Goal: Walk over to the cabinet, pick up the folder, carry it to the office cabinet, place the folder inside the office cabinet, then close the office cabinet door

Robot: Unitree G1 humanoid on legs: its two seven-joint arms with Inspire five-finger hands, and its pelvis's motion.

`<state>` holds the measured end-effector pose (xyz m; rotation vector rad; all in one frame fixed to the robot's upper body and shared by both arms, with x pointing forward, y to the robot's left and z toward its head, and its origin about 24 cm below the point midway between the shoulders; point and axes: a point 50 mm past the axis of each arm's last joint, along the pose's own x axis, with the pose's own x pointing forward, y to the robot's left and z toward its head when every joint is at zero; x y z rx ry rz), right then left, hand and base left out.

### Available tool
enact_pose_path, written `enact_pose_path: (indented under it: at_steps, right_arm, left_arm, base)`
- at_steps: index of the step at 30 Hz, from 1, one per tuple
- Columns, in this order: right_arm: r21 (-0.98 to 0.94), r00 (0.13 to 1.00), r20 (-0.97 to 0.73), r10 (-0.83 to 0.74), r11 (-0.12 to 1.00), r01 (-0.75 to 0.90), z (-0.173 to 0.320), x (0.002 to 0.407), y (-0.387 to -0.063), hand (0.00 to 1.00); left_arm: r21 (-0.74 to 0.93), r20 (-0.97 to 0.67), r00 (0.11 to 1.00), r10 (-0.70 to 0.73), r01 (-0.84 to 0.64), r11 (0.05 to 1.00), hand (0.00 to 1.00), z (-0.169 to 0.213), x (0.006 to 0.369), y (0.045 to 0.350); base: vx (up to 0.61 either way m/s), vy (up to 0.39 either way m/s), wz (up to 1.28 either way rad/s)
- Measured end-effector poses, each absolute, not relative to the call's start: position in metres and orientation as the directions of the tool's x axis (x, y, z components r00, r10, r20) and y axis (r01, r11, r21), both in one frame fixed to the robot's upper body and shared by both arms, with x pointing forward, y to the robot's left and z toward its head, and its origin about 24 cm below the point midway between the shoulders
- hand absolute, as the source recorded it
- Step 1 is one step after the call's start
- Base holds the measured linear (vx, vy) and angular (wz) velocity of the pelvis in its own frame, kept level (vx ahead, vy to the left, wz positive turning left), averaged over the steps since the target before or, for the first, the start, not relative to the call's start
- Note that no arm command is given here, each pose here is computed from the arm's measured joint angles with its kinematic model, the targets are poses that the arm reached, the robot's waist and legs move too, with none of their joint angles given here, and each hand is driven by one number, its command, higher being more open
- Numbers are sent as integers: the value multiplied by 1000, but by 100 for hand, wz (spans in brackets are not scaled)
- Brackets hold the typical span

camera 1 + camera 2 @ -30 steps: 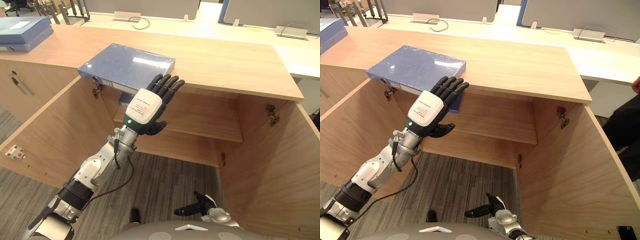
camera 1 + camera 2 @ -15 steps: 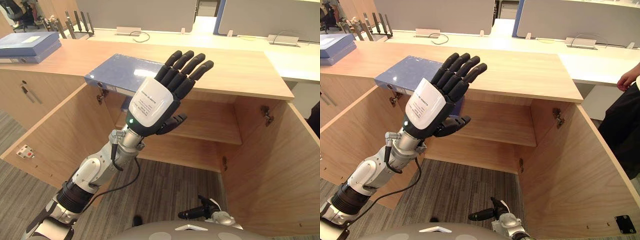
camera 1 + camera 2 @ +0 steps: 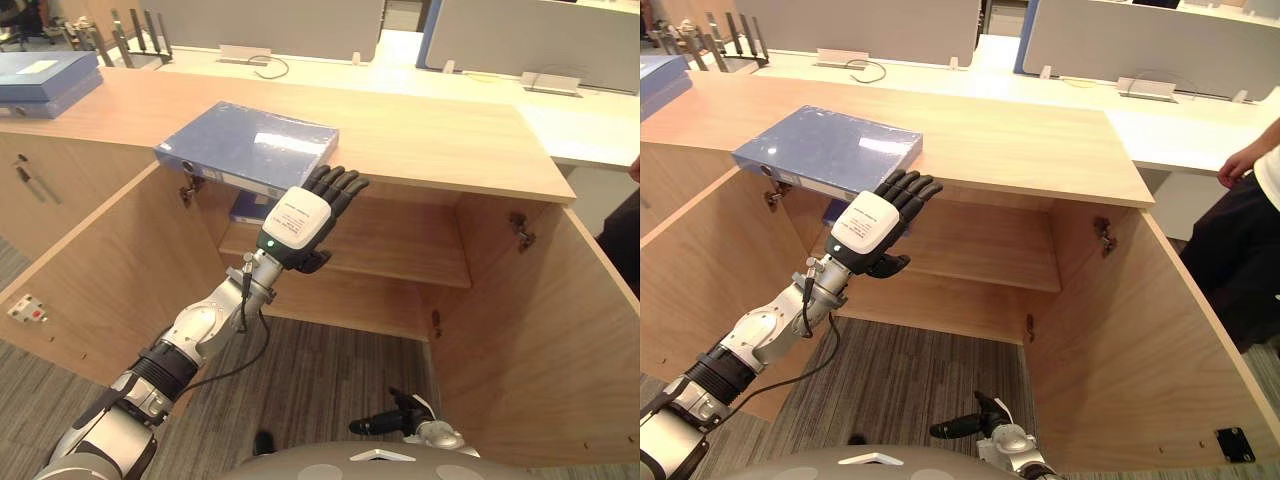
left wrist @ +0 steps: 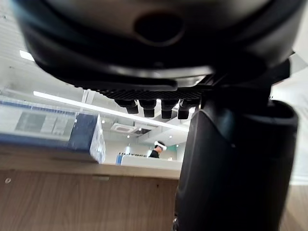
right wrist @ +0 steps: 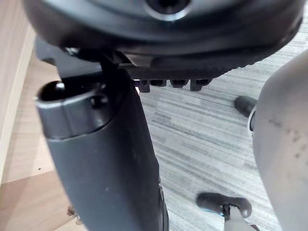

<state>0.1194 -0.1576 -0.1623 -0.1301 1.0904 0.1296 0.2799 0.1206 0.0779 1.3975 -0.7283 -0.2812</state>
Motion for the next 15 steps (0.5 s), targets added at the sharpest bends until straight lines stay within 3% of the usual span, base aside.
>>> enact_pose_path:
  at_steps: [10,15]
  right_arm:
    - [-34,465,-884,42,988,-153,-161,120,-157,100]
    - [-41,466,-885,7,995,-92,-162,119,-165,100]
  left_arm:
    - [956,289,767,-573,-258,137,100,84,292,124]
    - [924,376,714,-590,-340,178,100,109,293,112]
  base:
    - [42,-2,-6]
    - [11,-4,-6]
